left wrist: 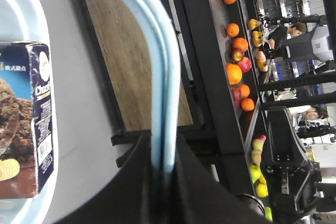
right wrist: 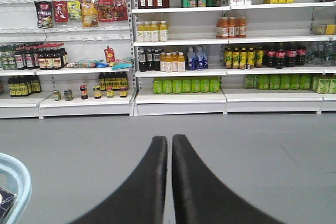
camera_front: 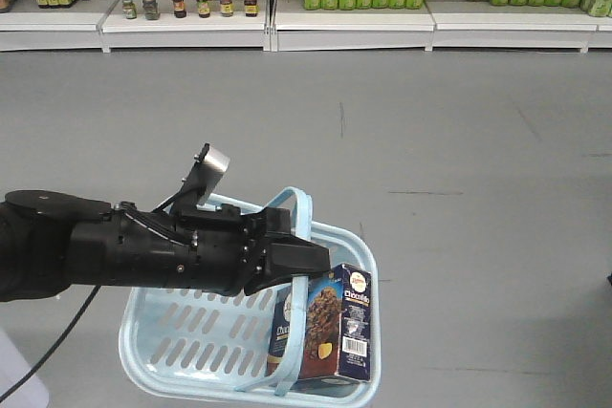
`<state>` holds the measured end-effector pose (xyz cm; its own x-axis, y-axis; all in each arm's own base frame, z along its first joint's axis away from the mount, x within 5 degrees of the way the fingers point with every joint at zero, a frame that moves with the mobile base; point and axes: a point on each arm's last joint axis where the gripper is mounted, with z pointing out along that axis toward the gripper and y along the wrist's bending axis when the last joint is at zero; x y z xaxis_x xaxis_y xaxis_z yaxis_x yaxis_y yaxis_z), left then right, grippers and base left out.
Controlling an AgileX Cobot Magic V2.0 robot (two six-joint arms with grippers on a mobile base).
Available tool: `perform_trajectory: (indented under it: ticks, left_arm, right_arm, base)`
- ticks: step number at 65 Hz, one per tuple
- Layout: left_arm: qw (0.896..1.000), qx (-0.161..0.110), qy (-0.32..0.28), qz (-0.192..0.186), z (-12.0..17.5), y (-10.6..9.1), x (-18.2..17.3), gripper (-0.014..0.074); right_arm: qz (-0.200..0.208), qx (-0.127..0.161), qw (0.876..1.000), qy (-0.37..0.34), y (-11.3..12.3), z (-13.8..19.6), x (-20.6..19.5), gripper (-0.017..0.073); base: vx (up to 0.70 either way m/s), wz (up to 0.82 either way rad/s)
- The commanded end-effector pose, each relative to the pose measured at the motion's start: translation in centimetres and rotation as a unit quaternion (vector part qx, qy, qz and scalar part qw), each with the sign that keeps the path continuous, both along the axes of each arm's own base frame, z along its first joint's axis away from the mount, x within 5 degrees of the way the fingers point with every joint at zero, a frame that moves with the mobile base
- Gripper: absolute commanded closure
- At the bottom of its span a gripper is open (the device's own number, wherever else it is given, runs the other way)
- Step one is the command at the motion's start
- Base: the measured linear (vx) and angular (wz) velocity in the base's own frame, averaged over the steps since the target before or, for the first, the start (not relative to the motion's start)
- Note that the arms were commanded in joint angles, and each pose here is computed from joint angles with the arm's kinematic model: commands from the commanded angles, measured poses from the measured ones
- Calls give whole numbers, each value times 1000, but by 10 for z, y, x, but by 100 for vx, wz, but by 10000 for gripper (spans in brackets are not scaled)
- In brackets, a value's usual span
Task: Left arm holds basket, right arm returns cookies
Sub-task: 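Hold the basket in the left gripper while driving down the aisle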
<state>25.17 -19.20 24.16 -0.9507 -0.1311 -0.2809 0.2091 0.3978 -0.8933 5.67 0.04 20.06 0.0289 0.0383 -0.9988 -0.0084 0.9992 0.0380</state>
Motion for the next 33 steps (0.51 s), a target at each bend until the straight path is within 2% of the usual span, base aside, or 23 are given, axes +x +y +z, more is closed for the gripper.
perform_trajectory:
  ticks: [1, 33]
  left_arm:
    - [997, -72, -20, 1, 34, -4, -3, 596]
    - [997, -71, -20, 1, 33, -4, -3, 596]
  right_arm:
    - [-4, -8, 999, -34, 0, 1, -1, 566]
    - [-4, -8, 999, -34, 0, 1, -1, 566]
  base:
    - [49, -4]
    - [49, -4]
